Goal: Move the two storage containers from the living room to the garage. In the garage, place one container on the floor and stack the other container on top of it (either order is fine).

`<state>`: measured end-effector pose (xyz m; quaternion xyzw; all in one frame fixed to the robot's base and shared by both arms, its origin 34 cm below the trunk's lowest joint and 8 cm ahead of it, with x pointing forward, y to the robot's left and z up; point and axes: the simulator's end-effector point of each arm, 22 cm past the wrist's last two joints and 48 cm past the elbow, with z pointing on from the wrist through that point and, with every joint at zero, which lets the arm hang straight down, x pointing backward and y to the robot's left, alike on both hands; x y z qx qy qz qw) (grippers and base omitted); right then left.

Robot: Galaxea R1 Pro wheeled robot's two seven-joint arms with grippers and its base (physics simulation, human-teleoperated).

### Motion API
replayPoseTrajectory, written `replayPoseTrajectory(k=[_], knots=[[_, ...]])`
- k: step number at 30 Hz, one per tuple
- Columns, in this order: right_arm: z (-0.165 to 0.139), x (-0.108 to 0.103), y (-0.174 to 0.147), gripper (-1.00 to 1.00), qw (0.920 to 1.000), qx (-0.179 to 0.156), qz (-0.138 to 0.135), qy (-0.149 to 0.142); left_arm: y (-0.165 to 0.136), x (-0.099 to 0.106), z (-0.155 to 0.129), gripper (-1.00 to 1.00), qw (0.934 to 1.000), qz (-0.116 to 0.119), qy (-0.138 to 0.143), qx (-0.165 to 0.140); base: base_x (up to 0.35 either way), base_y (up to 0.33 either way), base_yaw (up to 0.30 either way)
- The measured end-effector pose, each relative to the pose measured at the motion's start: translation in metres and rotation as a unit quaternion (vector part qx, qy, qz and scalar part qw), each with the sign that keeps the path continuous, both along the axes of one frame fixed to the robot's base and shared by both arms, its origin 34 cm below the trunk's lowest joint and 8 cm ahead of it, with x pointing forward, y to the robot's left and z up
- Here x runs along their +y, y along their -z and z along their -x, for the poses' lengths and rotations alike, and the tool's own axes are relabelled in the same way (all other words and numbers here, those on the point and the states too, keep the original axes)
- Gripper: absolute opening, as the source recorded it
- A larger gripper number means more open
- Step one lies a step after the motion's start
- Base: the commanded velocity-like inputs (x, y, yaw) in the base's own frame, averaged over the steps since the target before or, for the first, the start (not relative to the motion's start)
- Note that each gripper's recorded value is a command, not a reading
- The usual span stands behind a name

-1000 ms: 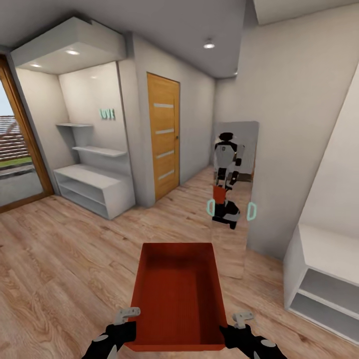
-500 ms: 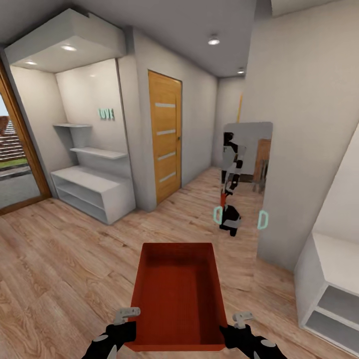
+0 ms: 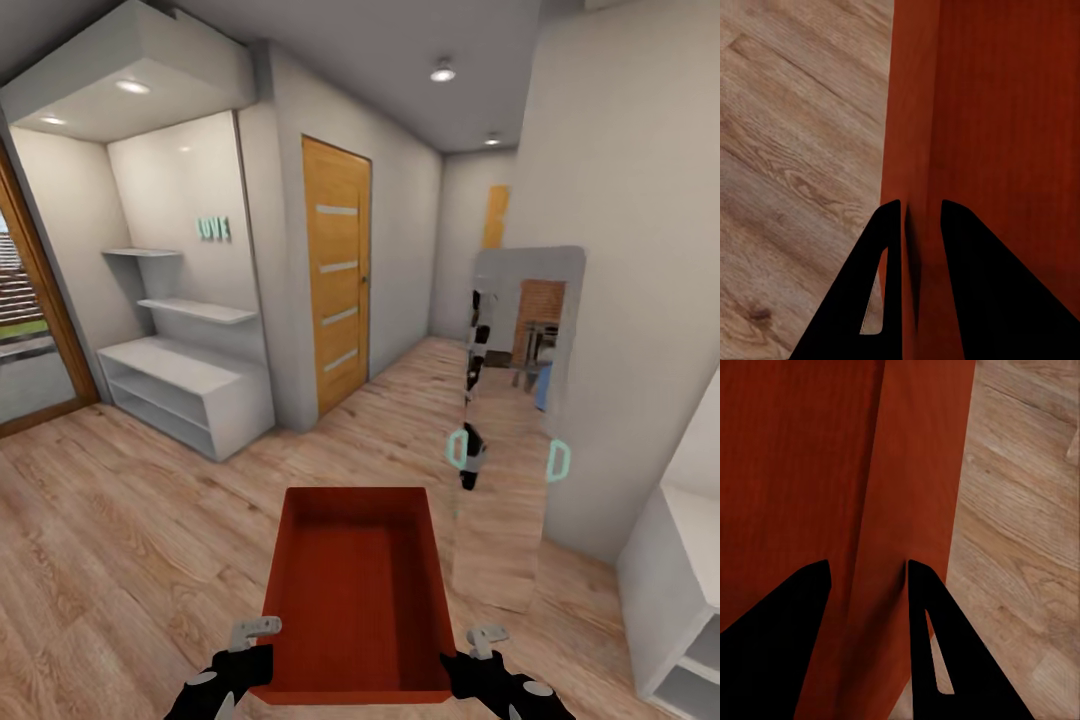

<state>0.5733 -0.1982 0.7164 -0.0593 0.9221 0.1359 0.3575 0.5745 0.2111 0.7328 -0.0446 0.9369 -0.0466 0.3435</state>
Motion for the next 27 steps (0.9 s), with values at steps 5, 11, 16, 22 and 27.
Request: replayPoseTrajectory(k=[5,11,16,22,27], knots=[[0.0001,0.0001,0.0001,-1.00,1.0000,0.000,0.000,0.000,0.0000,0.0001,0.0000,-1.00,1.0000,0.000,0.000,0.000,0.317,0.145,0.000],[0.0001,0.0001,0.0001,-1.00,1.0000,0.000,0.000,0.000,0.0000,0.0001,0.0000,-1.00,1.0000,0.000,0.000,0.000,0.317,0.149,0.000],[0.0001,0.0001,0.0001,-1.00,1.0000,0.000,0.000,0.000,0.0001,0.0001,0.0001,-1.00,1.0000,0.000,0.000,0.000,0.316,0.149,0.000],[0.0001,0.0001,0.0001,-1.00,1.0000,0.000,0.000,0.000,0.0000,0.0001,0.0000,-1.00,1.0000,0.000,0.000,0.000,0.316,0.141,0.000],[0.0000,0.0001,0.0000,-1.00,1.0000,0.000,0.000,0.000,0.0000,0.0001,0.0000,-1.00,1.0000,0.000,0.000,0.000,0.317,0.122,0.000]])
